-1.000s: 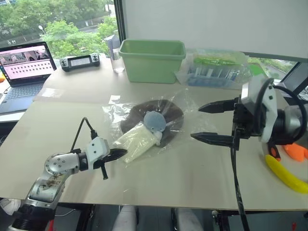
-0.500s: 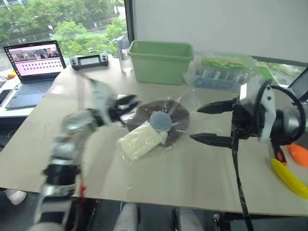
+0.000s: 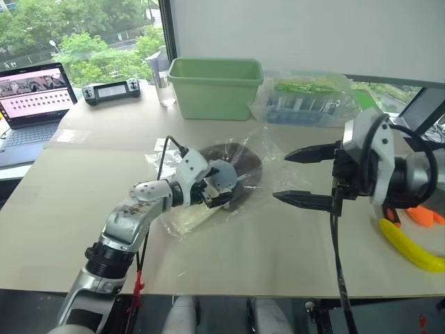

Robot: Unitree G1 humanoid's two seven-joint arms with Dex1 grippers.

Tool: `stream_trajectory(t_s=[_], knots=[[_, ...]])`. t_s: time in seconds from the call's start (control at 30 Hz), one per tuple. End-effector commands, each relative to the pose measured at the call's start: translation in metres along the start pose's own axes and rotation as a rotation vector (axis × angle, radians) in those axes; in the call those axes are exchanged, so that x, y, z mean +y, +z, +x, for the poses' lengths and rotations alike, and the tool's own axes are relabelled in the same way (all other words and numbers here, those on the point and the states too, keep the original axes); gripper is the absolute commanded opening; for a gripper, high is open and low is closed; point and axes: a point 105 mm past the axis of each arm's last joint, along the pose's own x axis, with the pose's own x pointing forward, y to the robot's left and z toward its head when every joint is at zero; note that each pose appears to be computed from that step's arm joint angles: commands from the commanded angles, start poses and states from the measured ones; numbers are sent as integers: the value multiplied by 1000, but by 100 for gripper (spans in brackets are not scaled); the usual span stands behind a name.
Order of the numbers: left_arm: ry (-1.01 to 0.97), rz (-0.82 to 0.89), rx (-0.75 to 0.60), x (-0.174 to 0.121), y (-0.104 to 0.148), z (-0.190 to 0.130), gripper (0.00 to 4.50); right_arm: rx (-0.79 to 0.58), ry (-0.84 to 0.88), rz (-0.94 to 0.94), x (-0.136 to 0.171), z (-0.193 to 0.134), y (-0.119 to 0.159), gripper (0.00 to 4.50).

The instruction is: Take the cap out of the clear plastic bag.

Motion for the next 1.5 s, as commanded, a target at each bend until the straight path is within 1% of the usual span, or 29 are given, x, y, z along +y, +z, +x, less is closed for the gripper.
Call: stream_trajectory(t_s=[0.03, 0.17, 0.27, 0.33, 0.37, 0.4, 0.47, 0.57, 0.63, 0.67, 0.7, 0.77, 0.83, 0.9, 1.0, 1.07, 1.13, 1.23, 1.3, 1.33, 1.4, 1.5], knots=[[76, 40, -23, 14, 21, -25, 446, -9, -28, -43, 0, -5, 8, 450], [100, 16, 29, 17, 12, -36, 446, -13, -30, -41, 0, -4, 8, 450], [95, -26, 100, 13, -11, -31, 446, -15, -29, -40, 0, -2, 7, 450], [61, -7, 187, 3, -39, -27, 446, -6, -42, -38, -3, -2, 5, 450], [50, 3, 214, -1, -48, -26, 446, 0, -50, -37, -5, -2, 4, 450], [43, -9, 226, -4, -54, -25, 446, 9, -59, -37, -7, -2, 3, 450], [36, 21, 244, -8, -63, -22, 446, 21, -66, -39, -9, -3, 1, 450], [53, -4, 268, -9, -73, -19, 446, 26, -67, -43, -9, -2, 1, 450], [80, 14, 279, -5, -76, -19, 393, 28, -67, -44, -10, -2, 1, 450], [85, 19, 286, -4, -77, -19, 377, 28, -69, -45, -10, -2, 1, 450], [90, 22, 291, -3, -78, -19, 341, 27, -71, -45, -10, -2, 1, 450], [91, 24, 287, -2, -77, -19, 266, 27, -72, -44, -10, -2, 1, 450], [89, 24, 277, -2, -74, -19, 207, 26, -72, -45, -10, -3, 1, 450], [69, 14, 264, -5, -70, -18, 135, 25, -69, -45, -9, -3, 2, 450], [41, -38, 226, -9, -59, -19, 43, 20, -65, -47, -8, -3, 3, 450], [53, -67, 187, -4, -46, -21, 22, 19, -64, -49, -9, -3, 3, 450], [38, -76, 142, 2, -30, -25, 21, 17, -60, -48, -9, -3, 3, 450], [-35, -128, 50, 6, -5, -35, 21, 16, -55, -50, -9, -1, 2, 450], [-26, -127, 15, 23, 8, -50, 21, 11, -49, -55, -10, 1, 3, 450], [10, -123, 5, 35, 11, -57, 21, 8, -47, -57, -11, 1, 3, 450], [135, -133, 4, 64, 9, -67, 21, -2, -45, -64, -12, 3, 6, 450], [320, -113, 41, 101, -5, -82, 21, -46, -39, -89, -14, 4, 15, 450]])
